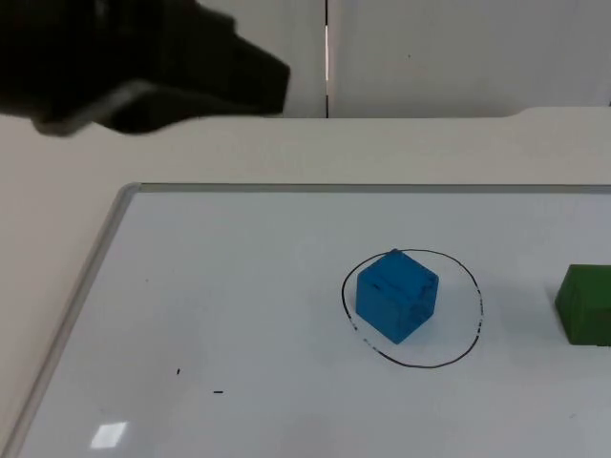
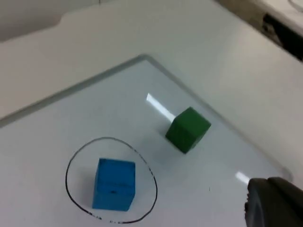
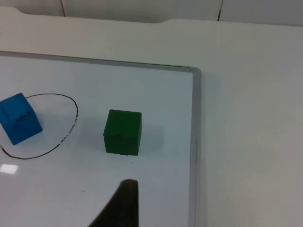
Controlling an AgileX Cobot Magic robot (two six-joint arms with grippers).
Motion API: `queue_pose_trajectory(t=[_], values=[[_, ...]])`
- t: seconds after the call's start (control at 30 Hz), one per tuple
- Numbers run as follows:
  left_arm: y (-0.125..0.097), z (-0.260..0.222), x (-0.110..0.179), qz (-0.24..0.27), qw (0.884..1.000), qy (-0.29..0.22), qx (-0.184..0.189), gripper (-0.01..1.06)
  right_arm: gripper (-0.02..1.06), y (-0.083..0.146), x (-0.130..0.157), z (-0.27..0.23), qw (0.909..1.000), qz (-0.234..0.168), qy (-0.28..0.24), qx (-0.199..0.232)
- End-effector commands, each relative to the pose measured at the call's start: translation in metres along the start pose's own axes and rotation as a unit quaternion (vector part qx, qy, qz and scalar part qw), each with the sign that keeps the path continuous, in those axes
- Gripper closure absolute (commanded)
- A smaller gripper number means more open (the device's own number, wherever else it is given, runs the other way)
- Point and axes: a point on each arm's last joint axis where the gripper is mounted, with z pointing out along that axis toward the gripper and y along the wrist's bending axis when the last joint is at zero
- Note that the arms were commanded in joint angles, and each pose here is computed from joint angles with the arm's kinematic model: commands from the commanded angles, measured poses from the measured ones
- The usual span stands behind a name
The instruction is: Push the two cubes into the marked area.
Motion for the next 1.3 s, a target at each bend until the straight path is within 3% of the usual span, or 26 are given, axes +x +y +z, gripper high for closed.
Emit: queue_pose_trajectory(t=[0.0,0.23,0.4,0.57,0.97,1.27], values=[[-0.003,-0.015,0.003,0.001,1.0,-0.013,-0.008,1.05,-0.01,0.0,0.002,0.001,1.0,0.0,0.001,0.003],[-0.007,-0.052,0.024,0.01,0.998,-0.022,-0.056,1.05,-0.01,0.0,0.002,0.001,1.0,0.0,0.001,0.003],[-0.008,-0.094,0.042,-0.001,0.992,-0.018,-0.126,1.05,-0.01,0.0,0.002,0.001,1.0,0.0,0.001,0.003],[-0.011,-0.126,0.058,0.001,0.986,-0.017,-0.164,1.05,-0.01,0.0,0.002,0.001,1.0,0.0,0.001,0.003],[-0.023,-0.18,0.099,0.016,0.982,-0.049,-0.183,1.05,-0.01,0.0,0.002,0.001,1.0,0.0,0.001,0.003],[-0.022,-0.187,0.117,0.017,0.981,-0.016,-0.191,1.05,-0.01,0.0,0.002,0.001,1.0,0.0,0.001,0.003]])
